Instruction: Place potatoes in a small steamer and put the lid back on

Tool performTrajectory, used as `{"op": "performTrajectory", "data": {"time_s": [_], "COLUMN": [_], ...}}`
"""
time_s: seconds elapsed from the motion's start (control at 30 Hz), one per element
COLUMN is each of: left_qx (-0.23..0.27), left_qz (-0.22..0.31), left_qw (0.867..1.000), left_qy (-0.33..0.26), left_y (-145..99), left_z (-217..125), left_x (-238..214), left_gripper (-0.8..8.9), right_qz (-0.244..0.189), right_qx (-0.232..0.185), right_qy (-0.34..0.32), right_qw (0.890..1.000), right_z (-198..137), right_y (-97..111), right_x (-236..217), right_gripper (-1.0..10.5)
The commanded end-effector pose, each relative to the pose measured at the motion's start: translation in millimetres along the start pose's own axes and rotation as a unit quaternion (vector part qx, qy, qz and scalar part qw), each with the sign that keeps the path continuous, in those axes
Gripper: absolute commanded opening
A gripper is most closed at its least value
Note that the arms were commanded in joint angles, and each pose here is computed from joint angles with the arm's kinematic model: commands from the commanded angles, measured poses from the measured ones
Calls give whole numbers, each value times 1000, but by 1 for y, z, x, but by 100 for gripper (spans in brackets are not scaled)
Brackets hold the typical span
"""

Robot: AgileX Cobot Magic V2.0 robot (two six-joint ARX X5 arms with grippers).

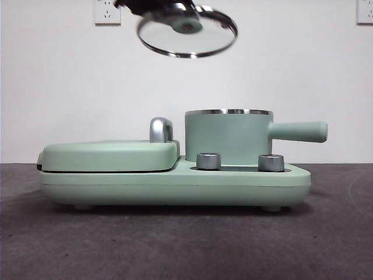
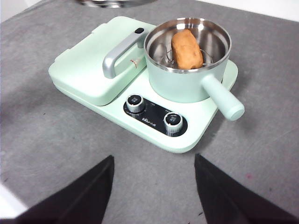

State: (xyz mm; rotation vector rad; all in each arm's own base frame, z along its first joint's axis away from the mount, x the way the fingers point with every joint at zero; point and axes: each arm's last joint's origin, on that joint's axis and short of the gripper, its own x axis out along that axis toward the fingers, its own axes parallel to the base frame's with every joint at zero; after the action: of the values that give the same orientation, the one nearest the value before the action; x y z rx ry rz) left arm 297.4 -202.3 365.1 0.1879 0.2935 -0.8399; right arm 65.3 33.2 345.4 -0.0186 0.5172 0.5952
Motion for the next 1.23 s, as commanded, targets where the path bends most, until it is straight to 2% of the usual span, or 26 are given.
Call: {"op": "performTrajectory", "data": {"time_s": [0.03,0.23,0.53,1.0,1.23], "left_qx": [12,15,18,20,17], "left_qz": [3,5,10,-4,-8], "left_qw": [1000,1000,999,999,1000], "left_qy": [-21,-26,-38,-25,2], "left_y": [-1,1,7,0,-1], "left_z": [0,-14,-23,-32,-39], "left_x": [23,62,98,119,121], "left_gripper": [14,14,14,14,14], "right_qz": [2,3,3,2,2], "right_qx": [17,20,19,21,22], "right_qy": [-5,1,2,6,11], "right_qw": [1000,1000,1000,1000,1000], "right_z": [1,0,0,-1,-2], "right_y": [1,1,1,1,1], "right_x": [-3,-2,-2,-2,-2], "right_gripper": [263,263,263,263,263]}}
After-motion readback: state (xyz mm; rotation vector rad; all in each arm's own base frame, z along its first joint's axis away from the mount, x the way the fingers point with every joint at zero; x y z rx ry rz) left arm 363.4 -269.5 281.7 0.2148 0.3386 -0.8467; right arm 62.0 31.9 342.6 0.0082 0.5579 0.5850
